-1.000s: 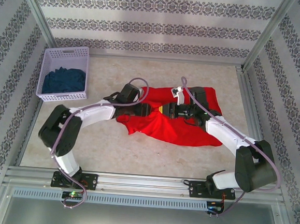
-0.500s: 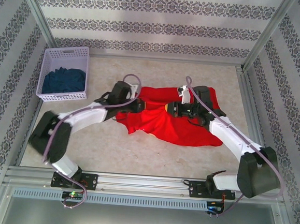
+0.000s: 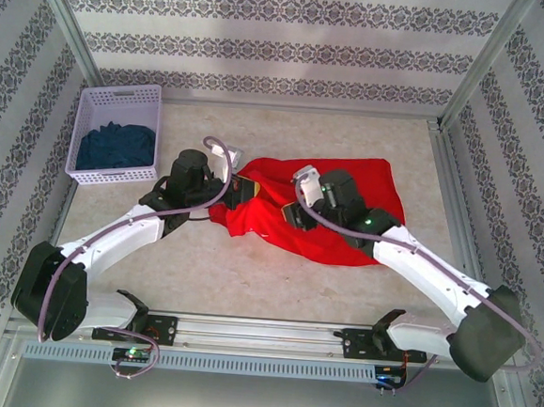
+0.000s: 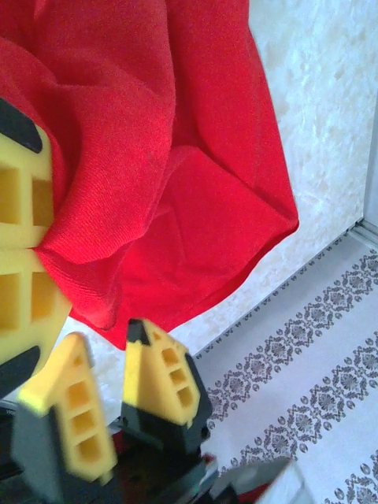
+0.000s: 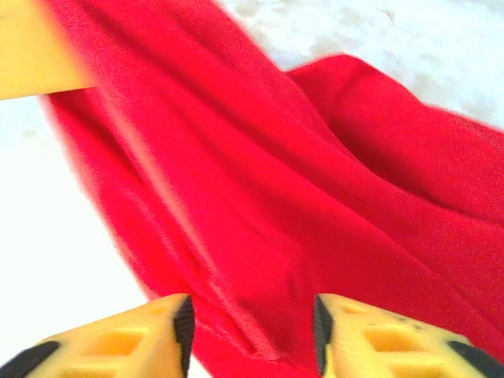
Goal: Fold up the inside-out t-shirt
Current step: Adjust the T-shirt at the center of the table.
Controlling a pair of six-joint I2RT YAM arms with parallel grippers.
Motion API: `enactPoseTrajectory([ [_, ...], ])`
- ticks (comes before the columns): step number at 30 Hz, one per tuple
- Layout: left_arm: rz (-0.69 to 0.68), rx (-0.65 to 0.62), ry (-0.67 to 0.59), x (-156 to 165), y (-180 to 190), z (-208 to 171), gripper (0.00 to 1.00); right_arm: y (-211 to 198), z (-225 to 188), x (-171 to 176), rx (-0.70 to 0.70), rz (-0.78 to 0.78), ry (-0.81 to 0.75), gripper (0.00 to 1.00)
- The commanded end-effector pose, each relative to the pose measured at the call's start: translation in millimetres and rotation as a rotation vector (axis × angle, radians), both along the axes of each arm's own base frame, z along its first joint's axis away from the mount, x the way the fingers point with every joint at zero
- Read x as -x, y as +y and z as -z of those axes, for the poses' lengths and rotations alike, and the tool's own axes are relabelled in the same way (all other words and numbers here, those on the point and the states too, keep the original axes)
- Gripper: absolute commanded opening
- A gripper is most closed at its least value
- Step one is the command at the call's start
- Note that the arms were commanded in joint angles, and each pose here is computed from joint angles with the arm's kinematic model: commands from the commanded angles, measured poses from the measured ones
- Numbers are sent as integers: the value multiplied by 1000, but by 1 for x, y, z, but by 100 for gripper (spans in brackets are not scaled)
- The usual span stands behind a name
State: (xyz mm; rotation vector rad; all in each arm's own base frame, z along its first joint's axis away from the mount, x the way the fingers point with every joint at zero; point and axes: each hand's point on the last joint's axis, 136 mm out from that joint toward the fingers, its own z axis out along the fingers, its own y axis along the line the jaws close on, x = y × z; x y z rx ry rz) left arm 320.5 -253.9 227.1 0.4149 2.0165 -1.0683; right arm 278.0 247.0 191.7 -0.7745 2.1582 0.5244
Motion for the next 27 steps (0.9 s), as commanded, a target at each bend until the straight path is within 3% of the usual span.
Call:
enactPoseTrajectory([
  [1,43,12,-69,3,-2,-17,0,4,-13,-10,82,-56,-141,50],
  [5,49,8,-61,5,-2,-16,0,23,-10,-20,63,-107,-142,54],
  [7,51,0,-60,6,-1,-14,0,34,-12,-27,46,-130,-144,51],
  [8,47,-7,-62,6,0,-13,0,40,-15,-31,28,-139,-140,42],
  [11,-8,-54,-51,3,9,-3,0,51,-30,-33,-100,-178,-58,5],
  [12,-57,-81,-40,-1,17,2,0,51,-38,-30,-183,-189,-12,0],
  [14,-283,-199,20,-18,52,25,0,50,-61,-19,-448,-239,135,0],
  [16,-403,-310,60,-24,77,44,4,47,-74,-13,-621,-256,234,0],
  [21,-316,-339,70,-12,70,53,25,49,-84,-6,-758,-259,340,0],
  [24,-250,-306,26,2,62,40,38,47,-83,-12,-776,-234,374,0],
  [27,-146,-230,-47,25,45,17,45,46,-82,-18,-791,-210,399,0],
])
